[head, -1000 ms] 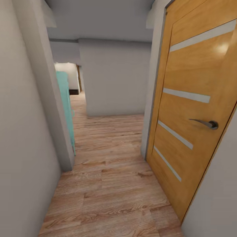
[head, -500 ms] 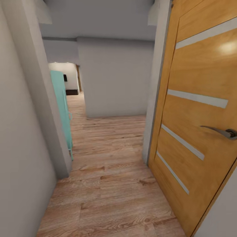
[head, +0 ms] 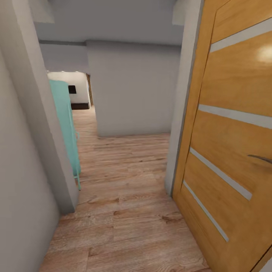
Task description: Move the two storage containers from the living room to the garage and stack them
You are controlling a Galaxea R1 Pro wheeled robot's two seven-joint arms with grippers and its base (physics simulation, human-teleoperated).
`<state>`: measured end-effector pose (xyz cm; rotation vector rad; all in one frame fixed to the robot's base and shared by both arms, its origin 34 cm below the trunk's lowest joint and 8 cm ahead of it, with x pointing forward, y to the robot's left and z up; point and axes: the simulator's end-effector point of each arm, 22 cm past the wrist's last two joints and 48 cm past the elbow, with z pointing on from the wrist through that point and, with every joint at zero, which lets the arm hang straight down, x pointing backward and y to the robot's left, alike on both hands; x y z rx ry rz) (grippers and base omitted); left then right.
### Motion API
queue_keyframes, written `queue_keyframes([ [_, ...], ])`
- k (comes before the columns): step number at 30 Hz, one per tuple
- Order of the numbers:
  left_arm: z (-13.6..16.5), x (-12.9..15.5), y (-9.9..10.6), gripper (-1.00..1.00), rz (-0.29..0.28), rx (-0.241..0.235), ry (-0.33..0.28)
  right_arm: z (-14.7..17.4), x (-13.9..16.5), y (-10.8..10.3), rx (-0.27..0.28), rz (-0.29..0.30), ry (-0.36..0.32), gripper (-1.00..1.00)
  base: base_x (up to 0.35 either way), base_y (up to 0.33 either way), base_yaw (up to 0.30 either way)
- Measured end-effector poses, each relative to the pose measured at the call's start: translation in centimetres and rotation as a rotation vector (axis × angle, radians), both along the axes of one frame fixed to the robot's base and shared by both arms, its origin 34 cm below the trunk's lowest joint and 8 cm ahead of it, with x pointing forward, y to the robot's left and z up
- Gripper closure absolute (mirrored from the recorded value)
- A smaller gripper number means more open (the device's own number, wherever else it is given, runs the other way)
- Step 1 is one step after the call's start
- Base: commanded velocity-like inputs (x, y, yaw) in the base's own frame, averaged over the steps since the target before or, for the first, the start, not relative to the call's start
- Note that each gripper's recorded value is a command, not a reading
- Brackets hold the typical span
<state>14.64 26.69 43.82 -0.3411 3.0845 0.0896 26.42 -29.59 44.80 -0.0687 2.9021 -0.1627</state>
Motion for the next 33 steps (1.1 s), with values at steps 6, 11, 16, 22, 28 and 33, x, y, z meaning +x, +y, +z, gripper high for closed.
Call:
queue_keyframes([
  [6, 0.00, 0.00, 0.01, -1.00, 0.000, 0.000, 0.000, -0.02, 0.02, 0.49, 0.006, 0.004, 0.000, -1.00, 0.322, 0.000, 0.000],
  [11, 0.00, 0.00, 0.17, -1.00, 0.000, 0.002, 0.000, -0.03, 0.02, 0.59, 0.006, 0.005, 0.000, -1.00, 0.322, 0.000, 0.187],
  [16, 0.01, 0.01, 0.23, -1.00, 0.000, 0.003, 0.000, -0.02, 0.04, 0.58, 0.006, 0.005, 0.000, -1.00, 0.322, 0.000, 0.217],
  [22, 0.01, 0.03, 0.24, -1.00, 0.000, 0.003, -0.001, -0.01, 0.06, 0.35, 0.003, 0.008, -0.001, -1.00, 0.322, 0.000, 0.027],
  [28, 0.01, 0.04, 0.24, -1.00, 0.000, 0.003, -0.001, -0.05, -0.08, 0.44, 0.003, 0.009, 0.006, -1.00, 0.322, 0.000, 0.001],
  [33, 0.00, 0.05, 0.17, -1.00, 0.000, 0.002, -0.001, -0.04, -0.04, 0.46, 0.003, 0.009, 0.004, -1.00, 0.322, 0.000, 0.000],
])
